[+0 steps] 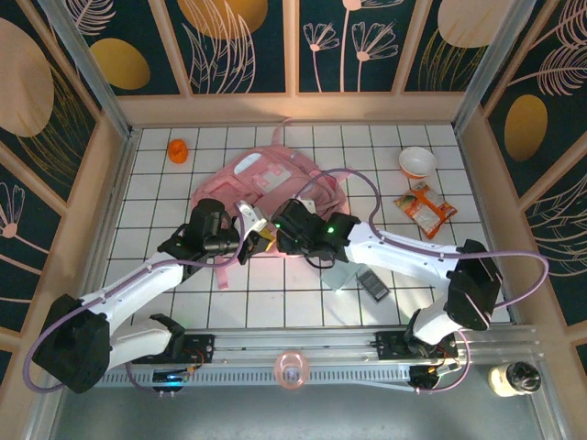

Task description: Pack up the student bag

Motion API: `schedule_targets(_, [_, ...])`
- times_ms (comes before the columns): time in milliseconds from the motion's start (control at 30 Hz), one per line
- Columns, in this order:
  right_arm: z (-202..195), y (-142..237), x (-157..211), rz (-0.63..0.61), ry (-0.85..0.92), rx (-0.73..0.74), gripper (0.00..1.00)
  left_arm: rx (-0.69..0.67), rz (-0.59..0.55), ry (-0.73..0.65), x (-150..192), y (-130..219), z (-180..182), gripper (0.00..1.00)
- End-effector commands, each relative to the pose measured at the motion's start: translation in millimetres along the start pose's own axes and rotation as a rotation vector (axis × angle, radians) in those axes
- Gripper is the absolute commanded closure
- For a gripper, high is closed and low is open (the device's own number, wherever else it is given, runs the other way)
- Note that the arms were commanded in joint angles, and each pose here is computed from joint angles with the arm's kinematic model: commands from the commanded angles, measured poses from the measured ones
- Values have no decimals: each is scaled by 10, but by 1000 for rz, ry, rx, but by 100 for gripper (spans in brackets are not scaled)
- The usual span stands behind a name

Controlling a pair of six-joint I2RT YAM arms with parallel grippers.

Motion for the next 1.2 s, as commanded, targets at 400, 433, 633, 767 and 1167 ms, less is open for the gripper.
schedule_targets(400, [-420,46,-145,-96,-60,270,76,-18,-154,-71,-455,129,48,100])
schedule_targets(433, [-432,45,-144,-97,-62,277,76,-18,-154,-69,-456,130,47,100])
schedule_targets(633, [-411,32,-137,-92,-35,234,81,-21,-154,-68,-455,139,46,100])
schedule_targets(767, [-275,24,-166,-92,30,157,76,-17,-159,-68,-464,131,50,100])
schedule_targets(1167, [-210,368,-201,31,46,-333,54,19,-183,-50,-469,121,10,100])
Point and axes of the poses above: each hand's point on the last joint's axis, 136 mm out from that joint toward the fingers, its own y axis back along the fingers, its own z axis along the line the jaws close on, x = y × z, the point moved 6 cm from there along y, back along the fingers, and after that the axes turned 15 degrees about -y, right-handed, at the moved point
